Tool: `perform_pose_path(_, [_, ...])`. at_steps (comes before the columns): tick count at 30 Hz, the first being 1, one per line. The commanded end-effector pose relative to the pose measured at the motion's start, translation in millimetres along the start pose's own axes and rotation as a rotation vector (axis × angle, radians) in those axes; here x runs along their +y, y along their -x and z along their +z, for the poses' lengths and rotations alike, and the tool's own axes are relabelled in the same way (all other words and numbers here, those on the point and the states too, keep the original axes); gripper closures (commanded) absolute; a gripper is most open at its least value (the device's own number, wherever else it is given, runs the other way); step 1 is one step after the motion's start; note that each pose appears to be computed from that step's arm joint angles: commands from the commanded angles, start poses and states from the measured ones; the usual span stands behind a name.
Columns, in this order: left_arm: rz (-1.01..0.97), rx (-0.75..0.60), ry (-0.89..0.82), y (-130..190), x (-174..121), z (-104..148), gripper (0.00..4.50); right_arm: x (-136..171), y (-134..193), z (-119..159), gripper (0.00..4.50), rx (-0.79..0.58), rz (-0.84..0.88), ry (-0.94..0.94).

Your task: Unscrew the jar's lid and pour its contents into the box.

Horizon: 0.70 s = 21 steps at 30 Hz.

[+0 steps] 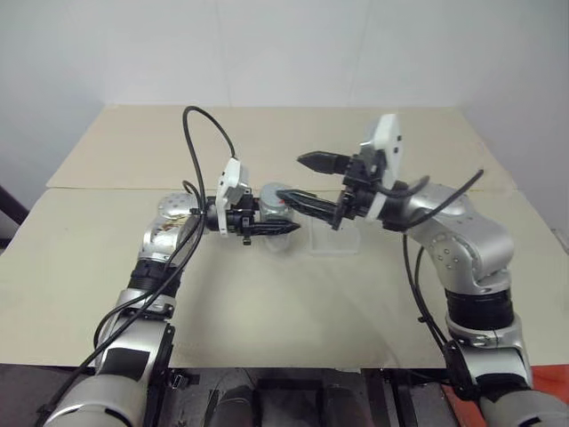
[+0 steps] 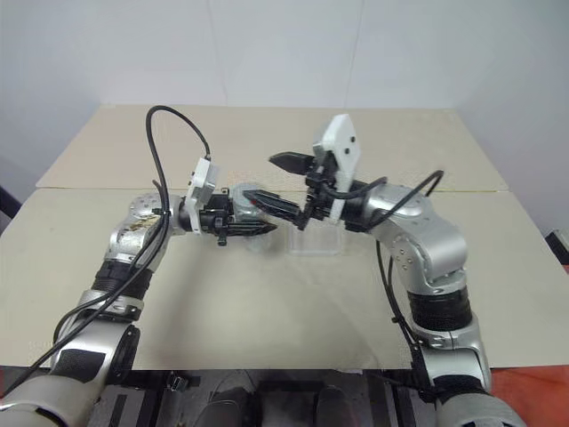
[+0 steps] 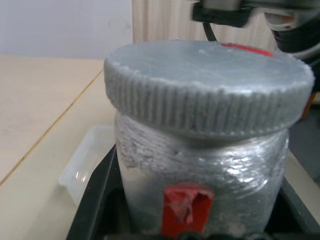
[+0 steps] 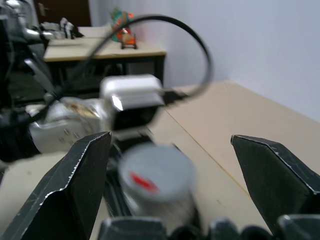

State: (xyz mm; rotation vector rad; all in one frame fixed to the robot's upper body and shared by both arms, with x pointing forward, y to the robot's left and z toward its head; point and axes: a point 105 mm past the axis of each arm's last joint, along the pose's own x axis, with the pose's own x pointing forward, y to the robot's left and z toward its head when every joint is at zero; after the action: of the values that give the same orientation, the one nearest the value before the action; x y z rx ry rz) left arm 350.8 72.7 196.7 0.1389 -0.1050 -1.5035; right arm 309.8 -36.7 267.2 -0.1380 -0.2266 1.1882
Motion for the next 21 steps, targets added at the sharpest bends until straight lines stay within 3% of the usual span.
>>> perform_pose_path(1, [0.001, -0.022, -0.059, -1.3, 3.7, 15.1, 2.57, -0.2, -9.3, 2.0, 0.03, 0.015, -0.003, 0.033])
perform_pose_path(9, [-0.015, -0.055, -0.066, -4.1, 0.2, 19.0, 2.57, -9.7, -23.0, -3.7, 0.03, 0.041, -0.014, 0.042])
perform_pose_path(21, [-0.005, -0.057, -0.066, 6.9, -4.1, 19.1, 2.57, -26.7, -7.6, -5.7, 0.03, 0.029, -0.003, 0.008])
